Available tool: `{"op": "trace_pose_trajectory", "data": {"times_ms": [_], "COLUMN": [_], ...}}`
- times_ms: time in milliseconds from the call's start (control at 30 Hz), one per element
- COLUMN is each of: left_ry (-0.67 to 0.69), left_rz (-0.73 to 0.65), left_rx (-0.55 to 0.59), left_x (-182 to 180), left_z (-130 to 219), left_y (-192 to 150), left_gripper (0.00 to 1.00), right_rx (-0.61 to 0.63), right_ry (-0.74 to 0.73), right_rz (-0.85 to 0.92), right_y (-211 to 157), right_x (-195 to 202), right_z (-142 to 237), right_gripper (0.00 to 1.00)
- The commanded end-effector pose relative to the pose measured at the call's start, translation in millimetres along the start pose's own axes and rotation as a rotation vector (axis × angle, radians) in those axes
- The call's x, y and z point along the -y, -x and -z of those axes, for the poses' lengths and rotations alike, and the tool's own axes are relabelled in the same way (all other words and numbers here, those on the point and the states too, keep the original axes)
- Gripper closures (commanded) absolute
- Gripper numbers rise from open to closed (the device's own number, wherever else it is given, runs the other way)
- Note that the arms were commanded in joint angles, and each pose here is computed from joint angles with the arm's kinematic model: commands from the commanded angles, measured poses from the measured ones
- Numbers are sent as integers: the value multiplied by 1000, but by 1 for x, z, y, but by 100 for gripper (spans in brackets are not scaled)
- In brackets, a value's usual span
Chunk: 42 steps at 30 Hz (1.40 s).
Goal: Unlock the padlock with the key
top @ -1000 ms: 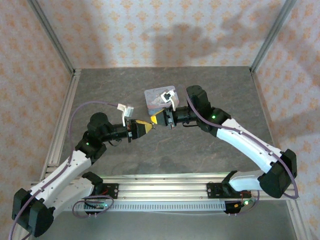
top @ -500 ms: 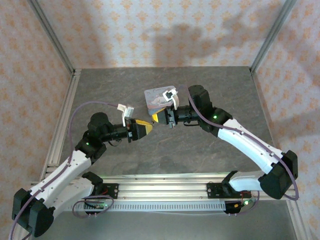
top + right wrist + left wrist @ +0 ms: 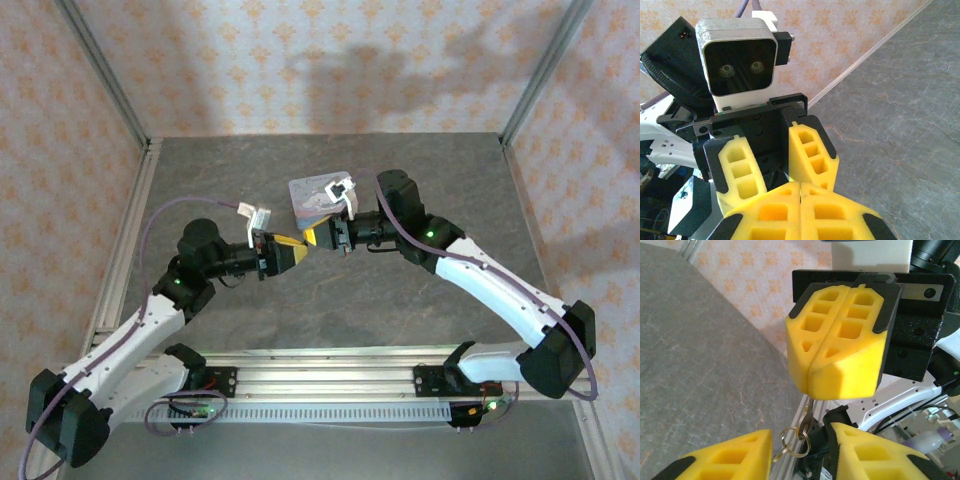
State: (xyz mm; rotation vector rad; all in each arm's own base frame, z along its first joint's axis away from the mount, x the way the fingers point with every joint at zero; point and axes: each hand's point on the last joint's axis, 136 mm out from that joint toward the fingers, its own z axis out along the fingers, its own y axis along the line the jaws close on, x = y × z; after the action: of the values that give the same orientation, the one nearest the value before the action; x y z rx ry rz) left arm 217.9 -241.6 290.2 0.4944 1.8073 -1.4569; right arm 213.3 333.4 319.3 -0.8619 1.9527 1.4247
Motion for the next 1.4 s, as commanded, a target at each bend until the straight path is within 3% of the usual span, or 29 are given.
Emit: {"op": "trace_pose_trajectory", "data": {"times_ms": [0,300,567,600,733,900,1133,1367], "left_ry": [-69,-66,-5,17,151,300,555,642], "left_rz": [-63,-72,-97,-96,-104,-93,-48,-4], "left_rx": [20,15,21,17,-35,-88,-111,-147], "left_x": [23,24,17,14,-8,-34,-78,-97], "left_z": [1,3,7,8,15,25,47,59], "left_y": [13,11,8,7,-5,-20,-36,-57], "left_gripper": [70,98,100,100,100,100,100,100], "right_rx": [23,28,53,65,130,181,162,57], "right_ry": [30,24,-14,-34,-232,-570,-875,-1024], "right_rz": [31,28,20,19,-33,-145,-306,-273], "right_y": [4,5,7,8,14,6,-39,-70], "right_x": [-7,-4,1,4,32,88,169,231], "right_z": [2,1,3,5,17,43,45,17], "right_gripper": [100,100,100,98,61,43,29,34]}}
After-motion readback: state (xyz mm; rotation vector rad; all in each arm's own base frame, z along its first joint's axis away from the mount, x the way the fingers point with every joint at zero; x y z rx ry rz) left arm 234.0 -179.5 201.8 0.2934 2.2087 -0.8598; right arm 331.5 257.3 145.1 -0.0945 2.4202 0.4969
